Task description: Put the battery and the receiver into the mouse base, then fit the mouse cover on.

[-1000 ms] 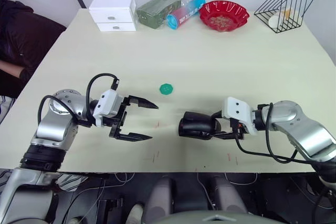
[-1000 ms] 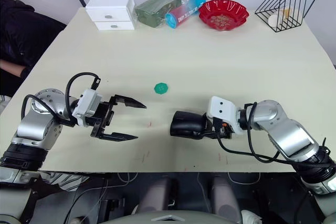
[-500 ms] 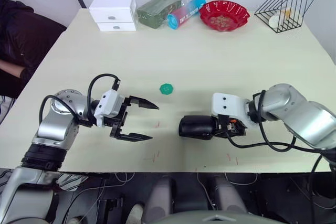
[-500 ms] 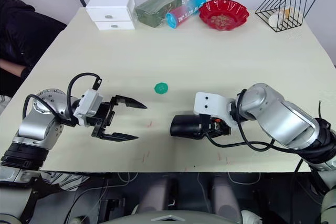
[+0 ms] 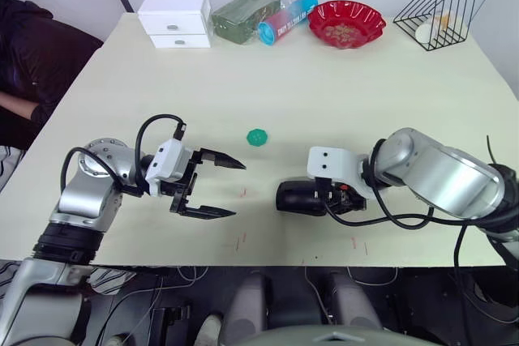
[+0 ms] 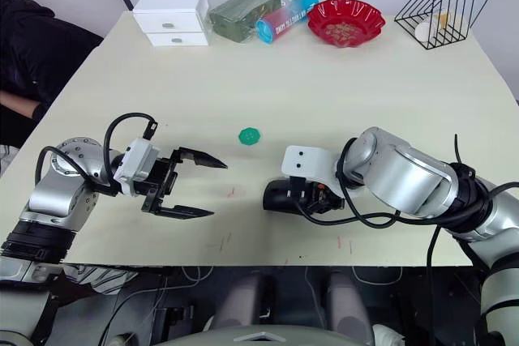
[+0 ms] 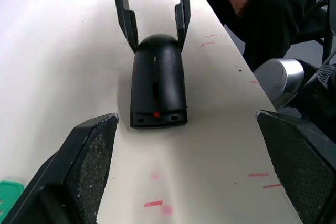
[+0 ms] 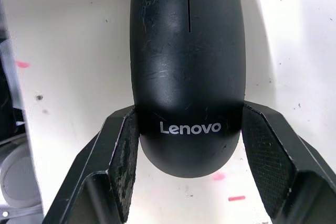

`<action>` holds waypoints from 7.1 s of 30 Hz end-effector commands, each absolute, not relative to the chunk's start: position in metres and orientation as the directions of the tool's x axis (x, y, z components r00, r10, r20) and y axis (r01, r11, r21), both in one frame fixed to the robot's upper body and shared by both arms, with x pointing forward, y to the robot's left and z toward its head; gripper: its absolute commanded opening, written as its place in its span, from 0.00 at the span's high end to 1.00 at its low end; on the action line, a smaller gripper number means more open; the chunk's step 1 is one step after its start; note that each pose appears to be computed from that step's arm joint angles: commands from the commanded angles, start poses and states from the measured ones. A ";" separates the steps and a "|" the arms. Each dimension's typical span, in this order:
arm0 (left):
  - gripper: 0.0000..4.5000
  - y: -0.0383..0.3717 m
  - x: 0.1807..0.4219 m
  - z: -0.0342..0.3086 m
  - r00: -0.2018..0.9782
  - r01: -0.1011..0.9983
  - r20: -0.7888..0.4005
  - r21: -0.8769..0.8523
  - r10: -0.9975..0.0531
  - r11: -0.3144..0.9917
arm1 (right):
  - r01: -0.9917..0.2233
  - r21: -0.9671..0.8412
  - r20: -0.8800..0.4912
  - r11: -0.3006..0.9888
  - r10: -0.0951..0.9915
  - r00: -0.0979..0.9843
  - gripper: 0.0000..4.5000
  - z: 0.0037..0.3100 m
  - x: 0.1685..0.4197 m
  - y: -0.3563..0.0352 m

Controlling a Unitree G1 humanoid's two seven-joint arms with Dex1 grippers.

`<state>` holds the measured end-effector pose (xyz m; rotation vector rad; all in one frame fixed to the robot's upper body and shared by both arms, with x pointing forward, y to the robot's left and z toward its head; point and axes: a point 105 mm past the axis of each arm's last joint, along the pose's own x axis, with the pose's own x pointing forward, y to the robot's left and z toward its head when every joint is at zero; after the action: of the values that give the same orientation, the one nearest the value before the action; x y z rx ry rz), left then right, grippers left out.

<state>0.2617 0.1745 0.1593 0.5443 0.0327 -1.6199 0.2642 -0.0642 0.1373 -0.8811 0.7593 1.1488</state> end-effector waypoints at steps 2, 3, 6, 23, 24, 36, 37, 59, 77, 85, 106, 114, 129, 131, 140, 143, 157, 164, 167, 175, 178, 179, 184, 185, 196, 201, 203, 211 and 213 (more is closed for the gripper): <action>0.00 0.175 0.257 0.167 -0.050 0.931 -0.364 0.321 -0.930 -0.176 | -0.964 -0.208 -0.864 0.163 0.432 0.259 0.47 0.140 0.265 -0.061; 0.00 0.176 0.257 0.167 -0.050 0.931 -0.364 0.321 -0.930 -0.176 | -0.965 -0.207 -0.864 0.163 0.433 0.259 0.47 0.139 0.265 -0.061; 0.00 0.176 0.257 0.167 -0.049 0.931 -0.366 0.321 -0.929 -0.175 | -0.967 -0.196 -0.865 0.166 0.435 0.250 0.47 0.136 0.265 -0.059; 0.00 0.177 0.255 0.166 -0.051 0.933 -0.368 0.314 -0.929 -0.175 | -0.969 -0.192 -0.871 0.155 0.428 0.241 0.47 0.132 0.266 -0.051; 0.00 0.178 0.255 0.166 -0.051 0.933 -0.368 0.313 -0.929 -0.175 | -0.969 -0.192 -0.872 0.158 0.426 0.242 0.47 0.131 0.266 -0.051; 0.00 0.178 0.254 0.165 -0.052 0.934 -0.370 0.311 -0.928 -0.177 | -0.969 -0.187 -0.885 0.164 0.401 0.238 0.47 0.129 0.265 -0.055; 0.00 0.178 0.254 0.165 -0.053 0.934 -0.370 0.311 -0.928 -0.177 | -0.969 -0.187 -0.885 0.163 0.399 0.238 0.47 0.129 0.264 -0.055; 0.00 0.176 0.253 0.164 -0.060 0.934 -0.368 0.308 -0.928 -0.183 | -0.969 -0.184 -0.888 0.165 0.394 0.236 0.47 0.130 0.262 -0.057; 0.00 0.176 0.254 0.165 -0.060 0.934 -0.368 0.307 -0.928 -0.183 | -0.971 -0.188 -0.881 0.147 0.411 0.233 0.47 0.130 0.262 -0.054; 0.00 0.176 0.254 0.165 -0.061 0.934 -0.369 0.306 -0.928 -0.183 | -0.972 -0.188 -0.880 0.144 0.415 0.232 0.02 0.130 0.262 -0.054; 0.00 0.177 0.254 0.168 -0.054 0.932 -0.359 0.316 -0.932 -0.176 | -0.963 -0.211 -0.623 0.170 0.736 0.267 0.02 0.170 0.267 -0.062; 0.00 0.178 0.255 0.170 -0.048 0.932 -0.352 0.320 -0.935 -0.168 | -0.968 -0.202 -0.594 0.147 0.768 0.241 0.40 0.161 0.262 -0.040; 0.00 0.180 0.253 0.173 -0.026 0.938 -0.335 0.318 -0.942 -0.139 | -0.960 -0.262 -0.601 0.102 0.761 0.245 0.40 0.144 0.274 -0.006; 0.00 0.180 0.253 0.173 -0.025 0.938 -0.335 0.318 -0.942 -0.138 | -0.959 -0.268 -0.607 0.098 0.755 0.247 0.40 0.141 0.275 -0.006; 0.00 0.180 0.253 0.172 -0.023 0.939 -0.338 0.316 -0.941 -0.136 | -0.964 -0.244 -0.599 0.107 0.765 0.237 0.40 0.138 0.276 -0.004; 0.00 0.180 0.253 0.171 -0.024 0.939 -0.341 0.314 -0.940 -0.138 | -0.967 -0.235 -0.596 0.099 0.771 0.224 0.55 0.139 0.273 -0.003; 0.00 0.180 0.252 0.171 -0.028 0.939 -0.347 0.313 -0.937 -0.144 | -0.964 -0.239 -0.590 0.117 0.771 0.240 0.72 0.137 0.276 -0.004; 0.00 0.179 0.253 0.171 -0.031 0.938 -0.349 0.313 -0.937 -0.148 | -0.976 -0.163 -0.645 0.148 0.732 0.218 0.72 0.112 0.275 -0.015; 0.00 0.179 0.253 0.172 -0.029 0.938 -0.350 0.315 -0.936 -0.147 | -0.974 -0.142 -0.697 0.175 0.681 0.224 0.72 0.098 0.277 -0.026; 0.00 0.179 0.253 0.171 -0.030 0.937 -0.351 0.315 -0.936 -0.148 | -0.977 -0.106 -0.738 0.185 0.644 0.202 0.72 0.087 0.274 -0.033; 0.00 0.179 0.252 0.172 -0.031 0.937 -0.351 0.316 -0.936 -0.149 | -0.977 -0.135 -0.621 0.162 0.755 0.211 0.72 0.110 0.275 -0.016; 0.00 0.179 0.253 0.172 -0.031 0.936 -0.351 0.317 -0.936 -0.150 | -0.975 -0.153 -0.574 0.161 0.789 0.220 0.72 0.119 0.276 -0.012; 0.00 0.179 0.254 0.173 -0.030 0.936 -0.350 0.320 -0.936 -0.150 | -0.960 -0.195 -0.447 0.202 0.853 0.271 0.72 0.139 0.282 -0.013; 0.00 0.179 0.254 0.173 -0.031 0.935 -0.350 0.321 -0.936 -0.151 | -0.959 -0.202 -0.390 0.198 0.882 0.265 0.72 0.147 0.281 -0.014; 0.00 0.171 0.254 0.177 -0.064 0.925 -0.343 0.333 -0.937 -0.185 | -0.910 -0.243 -0.090 0.335 0.927 0.365 0.72 0.162 0.269 -0.067; 0.00 0.168 0.253 0.179 -0.081 0.920 -0.345 0.336 -0.935 -0.203 | -0.953 -0.111 -0.035 0.283 0.957 0.288 0.72 0.144 0.248 -0.087; 0.00 0.167 0.253 0.179 -0.083 0.919 -0.345 0.336 -0.935 -0.206 | -0.950 -0.110 -0.036 0.293 0.954 0.298 0.72 0.139 0.250 -0.090; 0.00 0.166 0.252 0.181 -0.092 0.918 -0.342 0.335 -0.935 -0.213 | -0.949 -0.112 -0.024 0.295 0.954 0.299 0.72 0.121 0.259 -0.095; 0.00 0.166 0.251 0.181 -0.092 0.919 -0.340 0.334 -0.936 -0.212 | -0.949 -0.110 -0.029 0.294 0.954 0.299 0.72 0.116 0.261 -0.096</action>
<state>0.2586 0.1689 0.1730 0.5299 -0.0125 -1.6369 0.2611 -0.0979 0.1119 -0.0978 -0.0045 1.2501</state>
